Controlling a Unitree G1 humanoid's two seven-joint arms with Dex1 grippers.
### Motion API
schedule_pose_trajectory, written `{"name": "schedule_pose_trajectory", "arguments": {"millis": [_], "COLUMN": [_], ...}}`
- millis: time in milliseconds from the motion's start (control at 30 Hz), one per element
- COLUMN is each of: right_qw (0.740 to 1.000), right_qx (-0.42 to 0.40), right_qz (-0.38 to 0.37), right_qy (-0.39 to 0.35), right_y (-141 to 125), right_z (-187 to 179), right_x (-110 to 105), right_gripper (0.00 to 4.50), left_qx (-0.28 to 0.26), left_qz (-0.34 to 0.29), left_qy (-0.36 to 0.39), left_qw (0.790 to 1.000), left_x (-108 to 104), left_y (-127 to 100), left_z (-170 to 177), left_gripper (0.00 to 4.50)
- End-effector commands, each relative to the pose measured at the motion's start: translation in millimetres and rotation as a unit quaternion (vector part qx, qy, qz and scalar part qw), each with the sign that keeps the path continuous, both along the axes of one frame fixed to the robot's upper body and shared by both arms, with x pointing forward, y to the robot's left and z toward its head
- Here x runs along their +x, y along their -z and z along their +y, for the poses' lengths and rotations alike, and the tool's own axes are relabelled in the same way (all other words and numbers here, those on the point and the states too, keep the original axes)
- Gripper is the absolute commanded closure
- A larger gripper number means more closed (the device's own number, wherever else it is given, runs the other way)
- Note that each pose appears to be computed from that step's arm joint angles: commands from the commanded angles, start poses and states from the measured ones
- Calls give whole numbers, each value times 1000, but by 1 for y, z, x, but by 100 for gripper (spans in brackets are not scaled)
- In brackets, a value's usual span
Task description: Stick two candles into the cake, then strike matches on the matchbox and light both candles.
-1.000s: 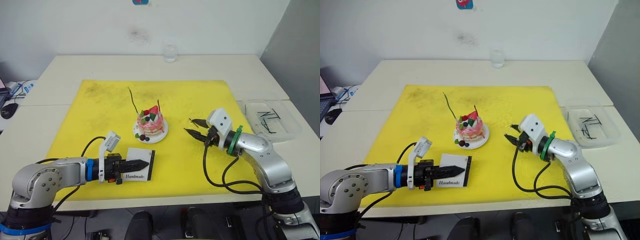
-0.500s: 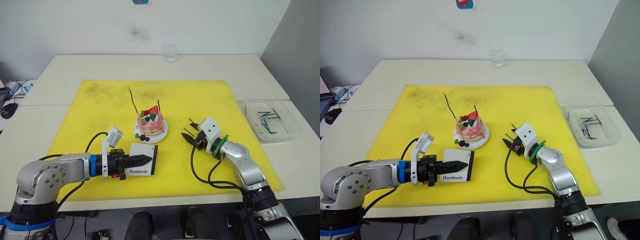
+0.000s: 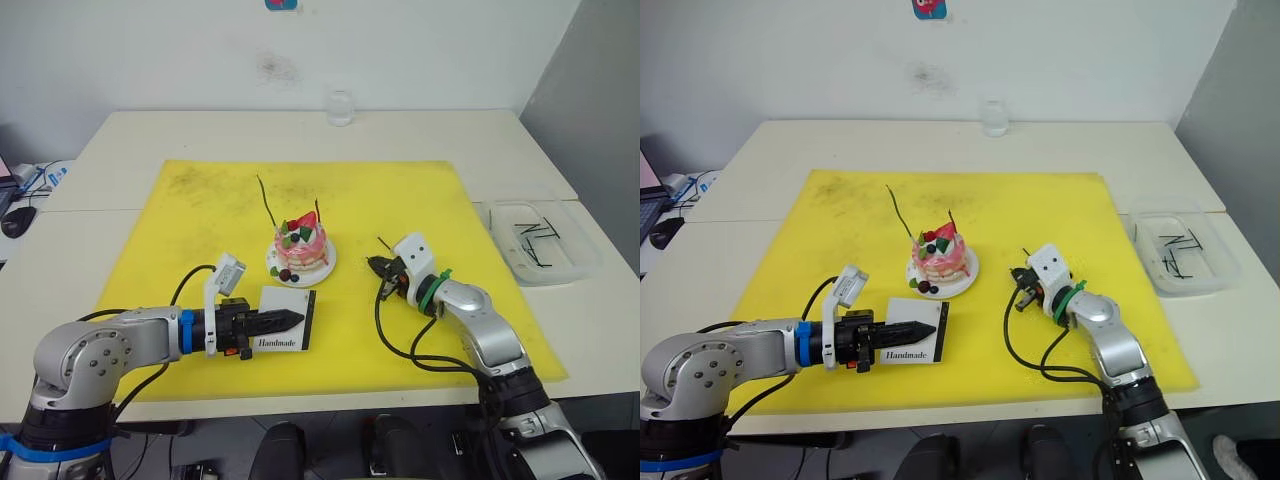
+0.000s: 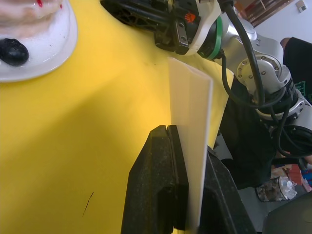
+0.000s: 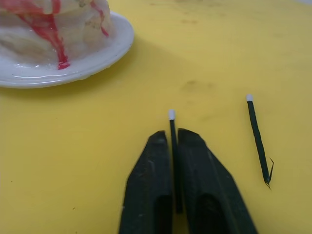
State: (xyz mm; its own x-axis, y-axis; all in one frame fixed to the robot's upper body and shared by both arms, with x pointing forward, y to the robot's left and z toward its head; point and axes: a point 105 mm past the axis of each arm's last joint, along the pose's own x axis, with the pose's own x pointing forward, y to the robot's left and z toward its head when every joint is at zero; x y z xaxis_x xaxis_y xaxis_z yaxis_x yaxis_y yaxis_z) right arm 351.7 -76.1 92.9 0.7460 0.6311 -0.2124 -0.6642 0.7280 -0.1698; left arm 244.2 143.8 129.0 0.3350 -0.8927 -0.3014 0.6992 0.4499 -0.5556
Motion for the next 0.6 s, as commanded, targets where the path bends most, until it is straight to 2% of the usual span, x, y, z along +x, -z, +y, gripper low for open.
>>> {"name": "schedule_pose_trajectory", "arguments": {"millis": [33, 300, 467, 600], "right_qw": [1000, 999, 999, 999], "right_qx": [-3, 34, 20, 4], "right_qz": [16, -2, -12, -10], "right_qy": [17, -8, -31, -30], "right_y": [8, -10, -28, -26], "right_z": [-2, 5, -8, -26], "right_x": [1, -7, -28, -55], "right_gripper": [446, 446, 446, 446], "left_qx": [-8, -8, -10, -16], "left_qz": [-14, -13, -16, -16], "left_qy": [14, 13, 16, 26], "left_qw": [1000, 1000, 1000, 999], "left_x": [-4, -2, -1, -2], "left_y": [-5, -5, -6, -8], "left_z": [-6, -6, -9, -13], "left_gripper": [450, 450, 450, 450]}}
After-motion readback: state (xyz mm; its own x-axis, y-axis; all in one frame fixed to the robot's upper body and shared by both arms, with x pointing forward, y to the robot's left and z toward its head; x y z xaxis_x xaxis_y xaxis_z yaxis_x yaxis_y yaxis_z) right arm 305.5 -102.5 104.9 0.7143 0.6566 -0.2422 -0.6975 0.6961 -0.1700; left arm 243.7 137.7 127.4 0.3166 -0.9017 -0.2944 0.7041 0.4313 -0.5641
